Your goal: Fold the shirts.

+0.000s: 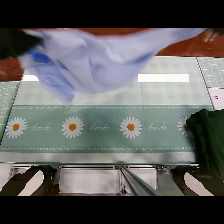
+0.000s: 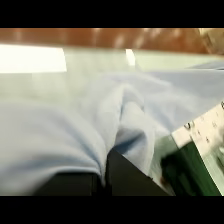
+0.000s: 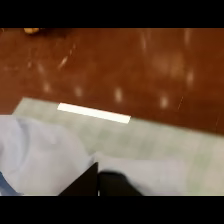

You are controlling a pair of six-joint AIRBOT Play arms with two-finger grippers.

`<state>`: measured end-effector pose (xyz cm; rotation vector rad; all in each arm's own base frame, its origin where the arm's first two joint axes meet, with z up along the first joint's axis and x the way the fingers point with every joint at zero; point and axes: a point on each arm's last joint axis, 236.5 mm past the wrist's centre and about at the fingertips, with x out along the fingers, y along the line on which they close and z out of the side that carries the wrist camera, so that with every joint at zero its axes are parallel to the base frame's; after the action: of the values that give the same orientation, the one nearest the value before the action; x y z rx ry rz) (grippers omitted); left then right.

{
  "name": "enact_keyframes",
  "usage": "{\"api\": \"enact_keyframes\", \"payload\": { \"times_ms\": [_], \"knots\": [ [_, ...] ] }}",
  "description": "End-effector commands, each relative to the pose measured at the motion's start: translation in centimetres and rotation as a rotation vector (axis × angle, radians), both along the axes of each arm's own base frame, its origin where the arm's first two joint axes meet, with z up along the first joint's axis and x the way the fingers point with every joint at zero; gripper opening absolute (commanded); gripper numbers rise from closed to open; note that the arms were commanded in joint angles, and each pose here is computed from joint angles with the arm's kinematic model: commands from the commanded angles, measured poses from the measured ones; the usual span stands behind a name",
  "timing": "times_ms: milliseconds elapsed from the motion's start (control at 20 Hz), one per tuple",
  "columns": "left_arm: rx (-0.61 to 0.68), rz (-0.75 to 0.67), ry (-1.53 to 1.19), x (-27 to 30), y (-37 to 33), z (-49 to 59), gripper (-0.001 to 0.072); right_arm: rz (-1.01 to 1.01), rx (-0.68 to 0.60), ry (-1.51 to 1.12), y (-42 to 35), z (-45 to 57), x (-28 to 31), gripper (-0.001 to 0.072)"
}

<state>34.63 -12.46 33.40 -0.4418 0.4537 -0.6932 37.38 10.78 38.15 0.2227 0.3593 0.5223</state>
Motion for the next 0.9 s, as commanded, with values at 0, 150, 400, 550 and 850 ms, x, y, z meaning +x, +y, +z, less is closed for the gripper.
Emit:
{"api": "enact_keyframes", "payload": {
  "times_ms": [0,150,400,550,850],
  "knots": [
    [0.067,0.081,-0.318,-6.6,0.7,12.3,0.0019,-0.101,-0.113,-0.347,-1.6,12.7,-9.3,0.002],
    [0.163,0.163,-0.452,-11.8,0.8,15.6,0.0019,-0.216,-0.183,-0.458,-3.4,15.2,-16.0,0.002],
    [0.396,0.372,-0.449,-18.7,2.5,13.6,0.0019,-0.371,-0.267,-0.44,-6.3,13.8,-24.3,0.002],
    [0.414,0.307,-0.353,-20.2,1.6,9.6,0.0019,-0.412,-0.272,-0.399,-7.2,12.7,-25.8,0.002],
    [0.28,0.107,0.167,-15.1,1.6,-8.3,0.0019,-0.232,-0.233,-0.068,-4.6,2.2,-18.0,0.002]
  ]
}}
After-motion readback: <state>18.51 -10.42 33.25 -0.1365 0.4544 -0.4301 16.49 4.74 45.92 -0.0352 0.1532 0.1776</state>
